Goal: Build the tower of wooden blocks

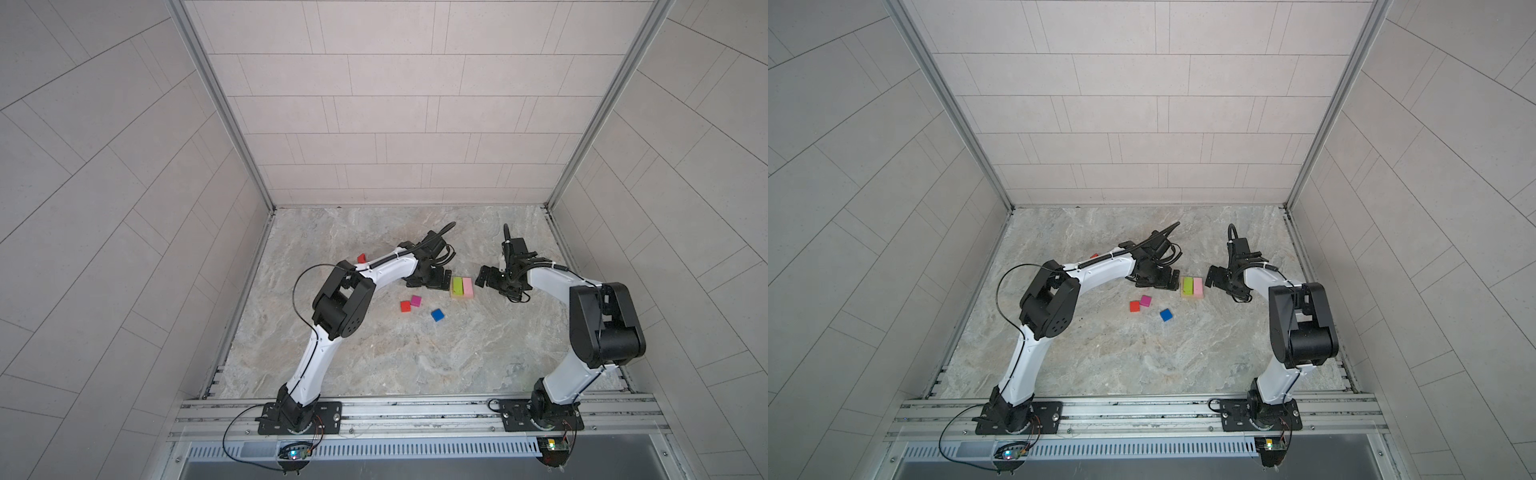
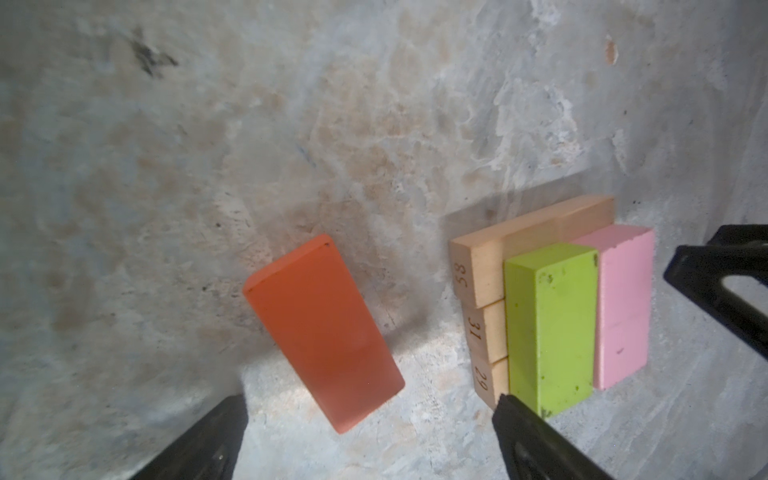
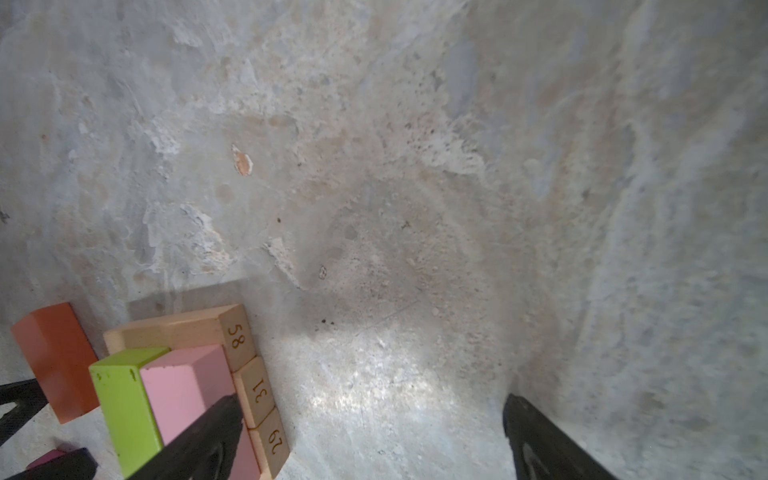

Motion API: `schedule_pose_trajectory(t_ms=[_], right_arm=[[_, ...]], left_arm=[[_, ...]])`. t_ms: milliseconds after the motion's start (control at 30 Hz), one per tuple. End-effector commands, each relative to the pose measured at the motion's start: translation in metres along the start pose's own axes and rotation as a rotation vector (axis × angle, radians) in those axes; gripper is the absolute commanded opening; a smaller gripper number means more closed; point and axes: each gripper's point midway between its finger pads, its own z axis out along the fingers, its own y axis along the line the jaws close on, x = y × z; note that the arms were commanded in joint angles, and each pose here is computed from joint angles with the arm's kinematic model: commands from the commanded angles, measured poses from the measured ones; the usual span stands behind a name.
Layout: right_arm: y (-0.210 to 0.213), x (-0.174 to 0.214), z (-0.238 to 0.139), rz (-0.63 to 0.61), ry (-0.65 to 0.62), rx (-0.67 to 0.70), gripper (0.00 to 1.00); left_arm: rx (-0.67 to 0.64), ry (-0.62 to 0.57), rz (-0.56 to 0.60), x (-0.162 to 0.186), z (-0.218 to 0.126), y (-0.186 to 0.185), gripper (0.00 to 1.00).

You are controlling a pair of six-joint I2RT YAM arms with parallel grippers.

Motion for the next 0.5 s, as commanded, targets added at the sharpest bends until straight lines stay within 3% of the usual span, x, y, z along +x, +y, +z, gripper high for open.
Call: schedule_pose_trajectory(t_ms=[0, 467], right_arm=[[0.0008, 0.0037, 0.0021, -0.016, 0.013, 0.001, 0.99], [0.0048, 0.0051, 0.0056, -0.026, 0.022, -0.012, 0.98]], left_arm=[[-0.039, 0.016, -0.018, 0.0033, 0.0091, 0.0066, 1.00], [-0.111, 0.002, -0.029, 0.0006, 0.0115, 0.0134, 1.00]])
